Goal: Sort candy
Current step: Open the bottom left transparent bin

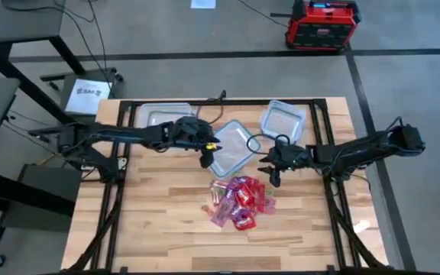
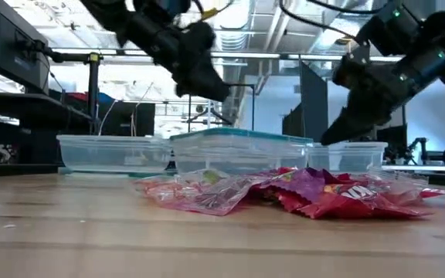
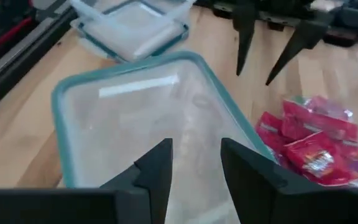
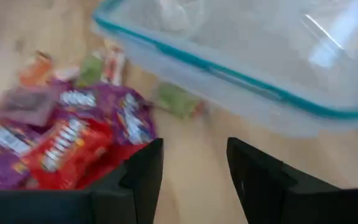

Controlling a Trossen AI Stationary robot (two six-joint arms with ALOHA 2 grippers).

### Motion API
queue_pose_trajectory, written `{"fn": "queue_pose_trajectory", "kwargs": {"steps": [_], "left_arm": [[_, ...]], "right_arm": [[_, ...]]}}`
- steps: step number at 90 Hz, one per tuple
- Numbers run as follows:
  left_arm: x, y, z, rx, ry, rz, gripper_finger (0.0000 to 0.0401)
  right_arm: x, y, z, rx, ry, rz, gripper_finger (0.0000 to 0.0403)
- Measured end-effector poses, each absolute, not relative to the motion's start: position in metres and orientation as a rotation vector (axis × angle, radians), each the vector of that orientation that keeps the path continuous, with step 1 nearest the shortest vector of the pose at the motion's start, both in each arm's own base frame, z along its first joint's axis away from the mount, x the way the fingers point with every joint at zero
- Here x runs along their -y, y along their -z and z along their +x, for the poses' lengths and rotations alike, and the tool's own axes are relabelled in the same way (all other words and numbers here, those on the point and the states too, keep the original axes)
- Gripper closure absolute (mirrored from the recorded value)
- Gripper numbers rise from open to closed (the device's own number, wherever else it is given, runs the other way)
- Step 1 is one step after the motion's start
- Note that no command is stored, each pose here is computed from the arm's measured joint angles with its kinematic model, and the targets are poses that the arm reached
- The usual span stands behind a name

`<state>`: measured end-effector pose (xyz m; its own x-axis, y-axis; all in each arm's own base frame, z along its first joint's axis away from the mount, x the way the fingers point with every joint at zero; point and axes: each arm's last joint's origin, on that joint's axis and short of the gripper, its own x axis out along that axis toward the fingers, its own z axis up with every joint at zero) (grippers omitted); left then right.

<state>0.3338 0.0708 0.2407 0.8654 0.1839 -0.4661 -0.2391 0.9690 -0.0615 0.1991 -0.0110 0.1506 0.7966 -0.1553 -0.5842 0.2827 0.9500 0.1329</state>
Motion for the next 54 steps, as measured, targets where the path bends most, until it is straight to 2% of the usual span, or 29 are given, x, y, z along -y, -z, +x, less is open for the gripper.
{"fn": "queue_pose_trajectory", "kwargs": {"steps": [22,43,54], "left_arm": [[-0.083,-0.225,0.372,-0.560,-0.218,-0.070,0.0278],[-0.088,-0.208,0.392,-0.609,-0.260,-0.207,0.0278],[-0.087,-0.196,0.392,-0.689,-0.194,-0.098,0.0278]], "right_arm": [[0.022,-0.145,0.194,-0.631,0.292,0.196,0.0237],[0.029,-0.147,0.195,-0.611,0.328,0.219,0.0237],[0.029,-0.146,0.195,-0.621,0.311,0.170,0.0237]]}}
